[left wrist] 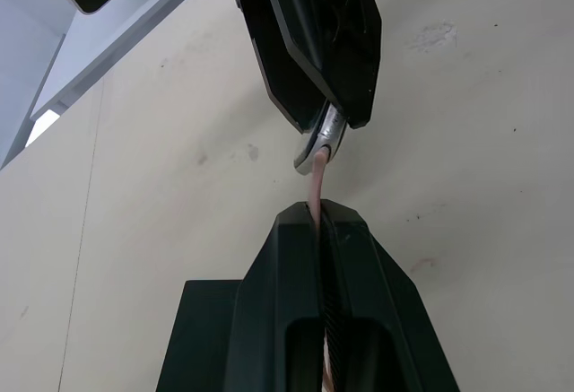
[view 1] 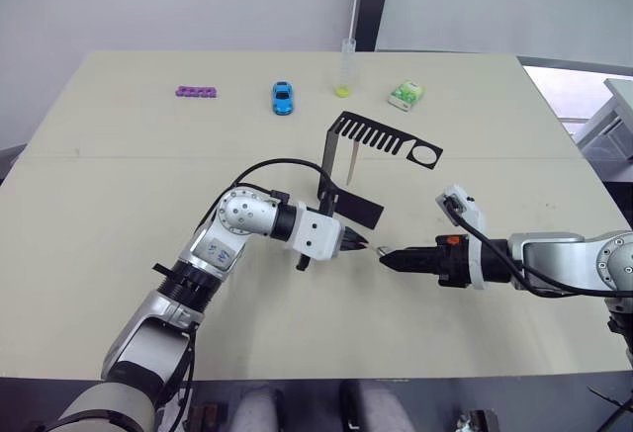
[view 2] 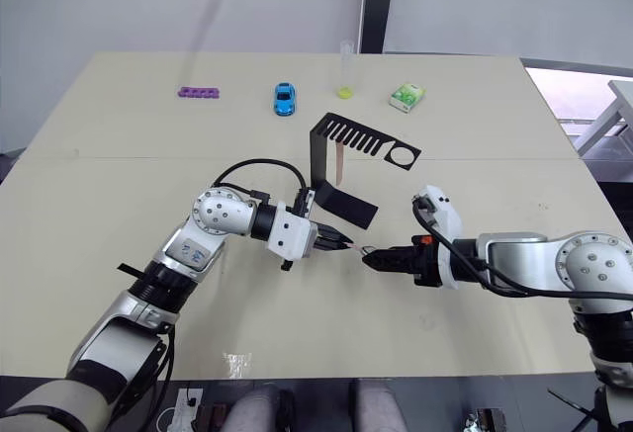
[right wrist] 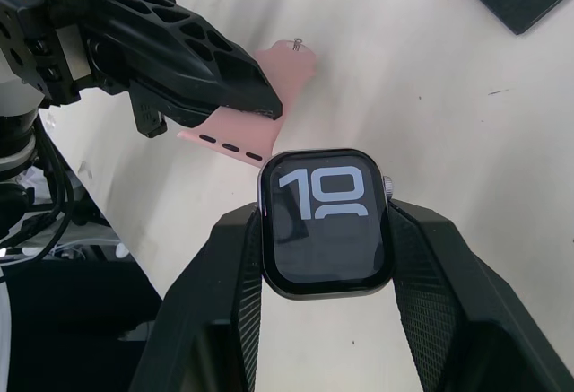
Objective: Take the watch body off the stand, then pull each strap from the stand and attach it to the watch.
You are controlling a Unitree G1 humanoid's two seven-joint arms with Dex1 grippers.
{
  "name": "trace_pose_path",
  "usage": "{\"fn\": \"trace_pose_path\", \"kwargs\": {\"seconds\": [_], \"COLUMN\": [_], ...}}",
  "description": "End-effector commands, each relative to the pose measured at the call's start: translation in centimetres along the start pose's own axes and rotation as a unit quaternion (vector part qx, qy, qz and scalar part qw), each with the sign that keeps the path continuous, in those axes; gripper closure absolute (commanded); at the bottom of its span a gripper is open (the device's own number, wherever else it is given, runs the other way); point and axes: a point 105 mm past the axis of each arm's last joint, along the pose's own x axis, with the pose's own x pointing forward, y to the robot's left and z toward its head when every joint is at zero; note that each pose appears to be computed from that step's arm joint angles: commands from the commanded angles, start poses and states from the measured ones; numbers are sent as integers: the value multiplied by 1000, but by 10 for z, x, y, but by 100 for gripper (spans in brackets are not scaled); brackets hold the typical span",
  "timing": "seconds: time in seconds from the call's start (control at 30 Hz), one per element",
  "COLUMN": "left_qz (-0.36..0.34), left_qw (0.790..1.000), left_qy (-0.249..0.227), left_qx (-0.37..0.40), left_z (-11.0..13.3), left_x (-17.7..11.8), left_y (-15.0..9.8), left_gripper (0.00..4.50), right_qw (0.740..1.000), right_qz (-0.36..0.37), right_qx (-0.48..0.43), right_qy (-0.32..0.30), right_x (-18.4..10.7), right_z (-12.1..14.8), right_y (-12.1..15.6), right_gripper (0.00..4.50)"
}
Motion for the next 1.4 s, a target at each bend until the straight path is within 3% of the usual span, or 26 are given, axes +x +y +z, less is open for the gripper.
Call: {"fn": "trace_pose_path", "kwargs": {"seconds": [0.03, 1.4], "left_qz": [-4, 4], "left_qw": [999, 999], "left_qy": [-18, -18], "left_qx": [34, 36], "left_z": [15, 16], "left_x": [6, 8], "left_y": [3, 8], "left_gripper": [450, 450], "right_qw": [999, 998], "right_qz": [19, 28], "right_qx": [-17, -51], "right_qy": [-20, 0], "right_x": [-7, -2], "right_z": [13, 11], "right_y": [11, 21], "right_gripper": [295, 295]}}
